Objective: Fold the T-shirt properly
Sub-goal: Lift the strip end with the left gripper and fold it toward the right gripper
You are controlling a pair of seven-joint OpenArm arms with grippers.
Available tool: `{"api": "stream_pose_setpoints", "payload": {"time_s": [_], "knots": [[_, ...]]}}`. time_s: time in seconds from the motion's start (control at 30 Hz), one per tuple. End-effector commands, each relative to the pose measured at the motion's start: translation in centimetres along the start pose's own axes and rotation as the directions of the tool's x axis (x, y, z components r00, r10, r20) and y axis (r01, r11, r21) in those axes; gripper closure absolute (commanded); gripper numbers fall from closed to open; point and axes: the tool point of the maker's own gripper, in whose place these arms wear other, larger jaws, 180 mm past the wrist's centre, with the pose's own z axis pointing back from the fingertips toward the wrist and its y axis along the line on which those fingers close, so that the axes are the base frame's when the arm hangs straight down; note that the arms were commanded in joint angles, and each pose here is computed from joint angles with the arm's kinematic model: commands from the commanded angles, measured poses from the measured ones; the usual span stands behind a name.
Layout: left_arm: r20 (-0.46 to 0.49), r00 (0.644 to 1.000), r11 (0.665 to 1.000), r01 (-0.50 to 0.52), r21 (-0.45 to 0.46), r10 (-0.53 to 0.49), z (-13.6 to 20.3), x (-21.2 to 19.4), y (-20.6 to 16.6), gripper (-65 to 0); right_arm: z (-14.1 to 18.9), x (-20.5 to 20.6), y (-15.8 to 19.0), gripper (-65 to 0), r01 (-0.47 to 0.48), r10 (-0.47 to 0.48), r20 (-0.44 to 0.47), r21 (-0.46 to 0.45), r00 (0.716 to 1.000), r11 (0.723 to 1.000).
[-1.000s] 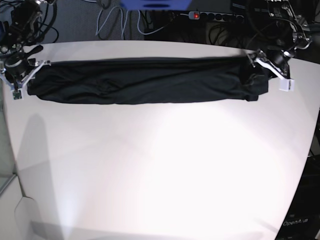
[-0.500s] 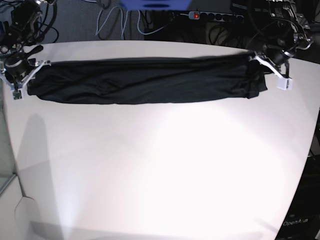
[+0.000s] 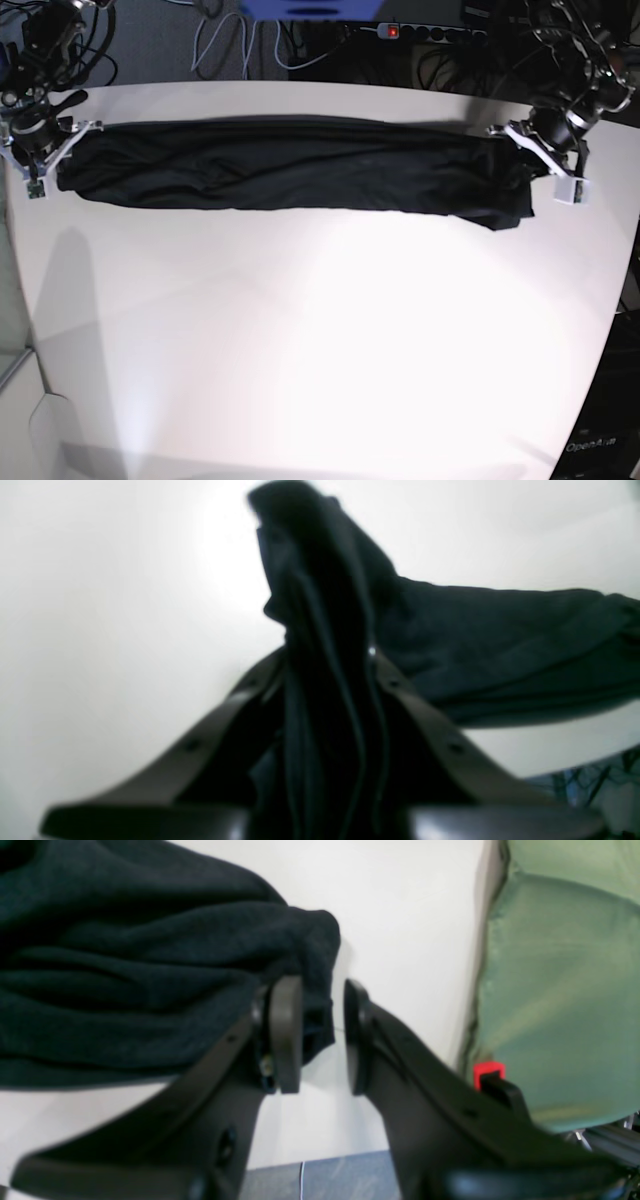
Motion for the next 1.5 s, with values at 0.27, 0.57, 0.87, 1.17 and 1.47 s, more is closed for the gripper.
{"api": "stream_pose_setpoints", "payload": {"time_s": [0.27, 0.57, 0.87, 1.17, 1.47], "knots": [[0.065, 0.998, 1.000, 0.007, 0.000, -0.007, 0.4, 2.2, -1.4, 0.0, 0.4, 1.1, -0.9, -16.6, -0.011, 0.011, 0.037, -0.023, 0.999, 1.000], [0.068, 0.992, 0.994, -0.107, -0.013, 0.108, -1.2, 3.7, -4.5, 0.0, 0.4, 1.0, -0.9, -16.6, -0.011, 0.012, 0.035, -0.022, 0.999, 1.000], [-0.028, 0.995, 0.992, -0.094, 0.080, 0.096, -3.8, 2.4, -7.4, 0.0, 0.4, 1.1, -0.9, -16.6, -0.012, 0.013, 0.037, -0.024, 0.999, 1.000], [-0.035, 0.999, 0.997, -0.005, 0.071, 0.007, -5.7, 1.2, -12.5, 0.0, 0.4, 1.3, -1.0, -16.6, -0.012, 0.013, 0.041, -0.026, 0.999, 1.000], [-0.046, 0.999, 0.999, 0.006, 0.045, -0.004, -6.7, 1.1, -16.4, 0.0, 0.4, 1.4, -0.9, -16.6, -0.011, 0.012, 0.045, -0.024, 0.999, 1.000]]}}
